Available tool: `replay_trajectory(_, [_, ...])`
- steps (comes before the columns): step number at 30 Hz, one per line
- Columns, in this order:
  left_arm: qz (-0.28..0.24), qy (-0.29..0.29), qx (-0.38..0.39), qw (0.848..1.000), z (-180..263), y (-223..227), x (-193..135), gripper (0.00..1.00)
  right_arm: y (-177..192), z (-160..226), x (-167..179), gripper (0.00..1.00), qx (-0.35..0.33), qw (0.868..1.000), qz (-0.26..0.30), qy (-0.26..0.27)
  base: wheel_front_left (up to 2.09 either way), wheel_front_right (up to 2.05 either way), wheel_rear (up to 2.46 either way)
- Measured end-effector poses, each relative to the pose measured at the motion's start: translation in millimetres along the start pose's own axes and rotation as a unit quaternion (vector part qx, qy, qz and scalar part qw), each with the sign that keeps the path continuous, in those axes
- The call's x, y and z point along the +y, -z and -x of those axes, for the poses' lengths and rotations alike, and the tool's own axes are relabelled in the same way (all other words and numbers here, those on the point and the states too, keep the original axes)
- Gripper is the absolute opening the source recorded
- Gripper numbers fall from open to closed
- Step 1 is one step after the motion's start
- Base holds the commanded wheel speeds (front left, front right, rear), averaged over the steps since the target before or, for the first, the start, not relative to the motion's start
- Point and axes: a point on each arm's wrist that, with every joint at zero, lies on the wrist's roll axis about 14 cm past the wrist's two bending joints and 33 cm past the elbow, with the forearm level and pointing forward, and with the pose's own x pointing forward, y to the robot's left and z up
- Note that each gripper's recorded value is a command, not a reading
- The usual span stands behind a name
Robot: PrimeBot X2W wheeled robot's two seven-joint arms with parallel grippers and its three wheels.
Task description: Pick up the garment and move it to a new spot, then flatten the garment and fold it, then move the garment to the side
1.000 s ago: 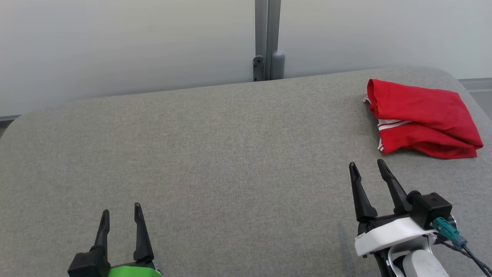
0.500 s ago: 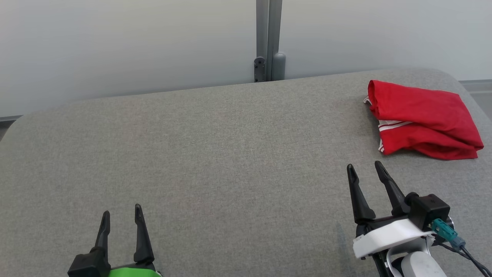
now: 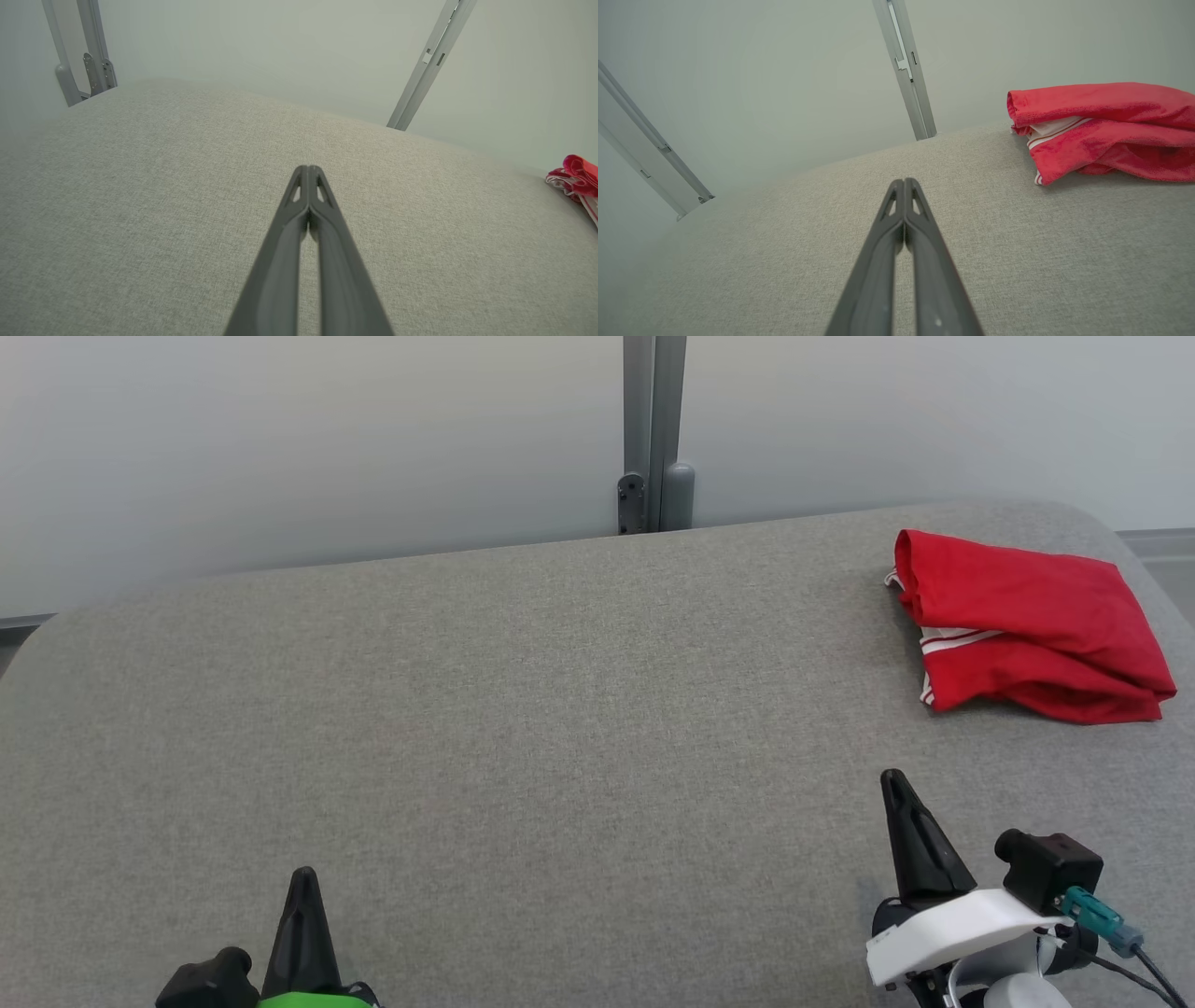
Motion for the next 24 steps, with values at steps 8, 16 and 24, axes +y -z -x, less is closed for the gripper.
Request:
replay_trajectory(8, [0.068,-0.011,0.017,0.998,-3.9,3.4,6.2,0.00,1.2,-0.4,-10.6,0.00,0.006,0.997,-0.067,0.023,0.00,0.00,0.00])
replay_trajectory(16, [0.129,-0.015,0.026,0.991,-9.6,2.9,9.0,0.00,0.3,-2.5,-18.2,0.00,0.006,0.991,-0.127,0.039,0.00,0.00,0.00])
replay_trajectory(24, [0.188,-0.015,0.032,0.981,-15.1,0.9,10.5,0.00,1.2,-2.7,-25.8,0.00,0.009,0.981,-0.184,0.054,0.00,0.00,0.00])
